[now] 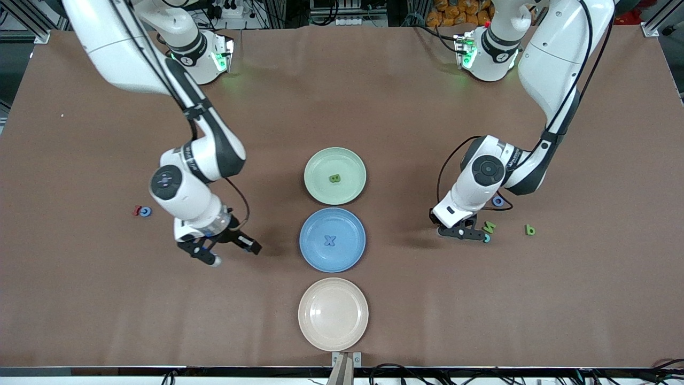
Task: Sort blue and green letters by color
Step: 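Carry the blue 3 onto the blue plate and open the right gripper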
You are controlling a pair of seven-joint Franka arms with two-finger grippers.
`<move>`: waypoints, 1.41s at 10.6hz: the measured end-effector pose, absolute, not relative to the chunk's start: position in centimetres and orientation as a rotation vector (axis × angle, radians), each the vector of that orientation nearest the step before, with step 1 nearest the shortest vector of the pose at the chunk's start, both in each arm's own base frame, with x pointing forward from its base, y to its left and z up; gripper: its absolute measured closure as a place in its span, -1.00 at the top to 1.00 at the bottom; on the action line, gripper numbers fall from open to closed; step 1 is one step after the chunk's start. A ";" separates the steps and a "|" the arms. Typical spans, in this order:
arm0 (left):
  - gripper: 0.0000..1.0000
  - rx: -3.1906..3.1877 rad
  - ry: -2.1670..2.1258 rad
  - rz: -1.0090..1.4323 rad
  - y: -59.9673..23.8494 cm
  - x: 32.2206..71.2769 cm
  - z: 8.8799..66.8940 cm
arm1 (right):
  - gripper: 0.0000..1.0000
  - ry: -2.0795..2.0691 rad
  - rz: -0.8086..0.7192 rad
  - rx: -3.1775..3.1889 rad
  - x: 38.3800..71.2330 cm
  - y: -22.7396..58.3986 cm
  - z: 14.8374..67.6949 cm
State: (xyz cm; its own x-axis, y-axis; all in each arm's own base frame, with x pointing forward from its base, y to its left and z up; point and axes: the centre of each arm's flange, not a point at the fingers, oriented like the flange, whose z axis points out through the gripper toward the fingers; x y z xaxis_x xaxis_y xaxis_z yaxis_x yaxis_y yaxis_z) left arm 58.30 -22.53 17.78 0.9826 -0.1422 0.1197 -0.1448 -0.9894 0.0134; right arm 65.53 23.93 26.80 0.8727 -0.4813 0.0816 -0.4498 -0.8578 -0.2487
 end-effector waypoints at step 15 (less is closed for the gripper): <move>-0.50 3.032 -0.181 0.173 -27.0 58.9 21.1 | 0.27 0.610 -0.263 -2.712 60.5 43.8 22.1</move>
State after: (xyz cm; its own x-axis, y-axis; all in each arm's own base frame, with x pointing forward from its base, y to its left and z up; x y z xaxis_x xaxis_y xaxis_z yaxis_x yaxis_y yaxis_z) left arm 58.93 -26.98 21.10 0.9865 -0.1125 0.1190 -0.1238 -0.9880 0.0923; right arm 60.46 43.76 22.07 0.8901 -0.4439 0.1029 -0.3794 -0.8471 -0.3722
